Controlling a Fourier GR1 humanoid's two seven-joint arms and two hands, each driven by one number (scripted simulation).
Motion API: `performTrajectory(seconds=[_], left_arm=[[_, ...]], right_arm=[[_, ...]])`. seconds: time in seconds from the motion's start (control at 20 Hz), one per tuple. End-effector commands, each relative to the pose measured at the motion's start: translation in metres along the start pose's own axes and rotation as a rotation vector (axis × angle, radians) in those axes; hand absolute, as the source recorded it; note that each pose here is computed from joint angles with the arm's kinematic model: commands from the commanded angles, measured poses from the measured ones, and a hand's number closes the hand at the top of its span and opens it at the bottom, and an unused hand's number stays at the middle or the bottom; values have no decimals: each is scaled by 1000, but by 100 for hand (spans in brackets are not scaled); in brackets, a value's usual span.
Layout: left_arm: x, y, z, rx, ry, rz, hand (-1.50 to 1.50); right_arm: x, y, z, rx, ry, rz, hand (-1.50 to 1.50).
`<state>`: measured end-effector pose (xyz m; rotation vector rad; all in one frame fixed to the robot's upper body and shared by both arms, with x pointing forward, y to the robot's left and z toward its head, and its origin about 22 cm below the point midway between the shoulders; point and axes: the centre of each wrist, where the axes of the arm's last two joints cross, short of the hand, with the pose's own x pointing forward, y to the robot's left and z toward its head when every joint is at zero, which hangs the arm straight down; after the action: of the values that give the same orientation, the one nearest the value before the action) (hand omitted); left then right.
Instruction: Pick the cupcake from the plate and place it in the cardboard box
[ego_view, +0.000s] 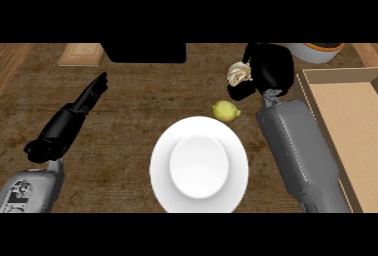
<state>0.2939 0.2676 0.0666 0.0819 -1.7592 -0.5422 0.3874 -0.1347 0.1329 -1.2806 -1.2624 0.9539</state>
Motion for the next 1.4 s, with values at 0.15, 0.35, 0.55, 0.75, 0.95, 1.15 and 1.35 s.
performTrajectory(seconds=[0.15, 0.35, 0.55, 0.75, 0.95, 1.15, 1.35], left_arm=[[-6, -18, 0, -7, 13, 6, 0], [-2, -9, 0, 3, 11, -3, 0], [5, 15, -6, 16, 10, -4, 0], [-3, -16, 4, 24, 24, -4, 0], [12, -14, 0, 19, 20, -3, 0], [0, 1, -3, 36, 6, -11, 0], [6, 4, 1, 11, 24, 7, 0]], right_arm=[[-7, -61, -30, -256, 329, -131, 150], [-31, -88, -38, -377, 481, -169, 150], [-80, -112, -51, -417, 590, -170, 150], [-133, -130, -45, -436, 636, -193, 150], [-162, -114, -42, -333, 677, -62, 150], [-205, -92, -40, -115, 728, -80, 150], [-252, -90, -31, 63, 754, -150, 150]])
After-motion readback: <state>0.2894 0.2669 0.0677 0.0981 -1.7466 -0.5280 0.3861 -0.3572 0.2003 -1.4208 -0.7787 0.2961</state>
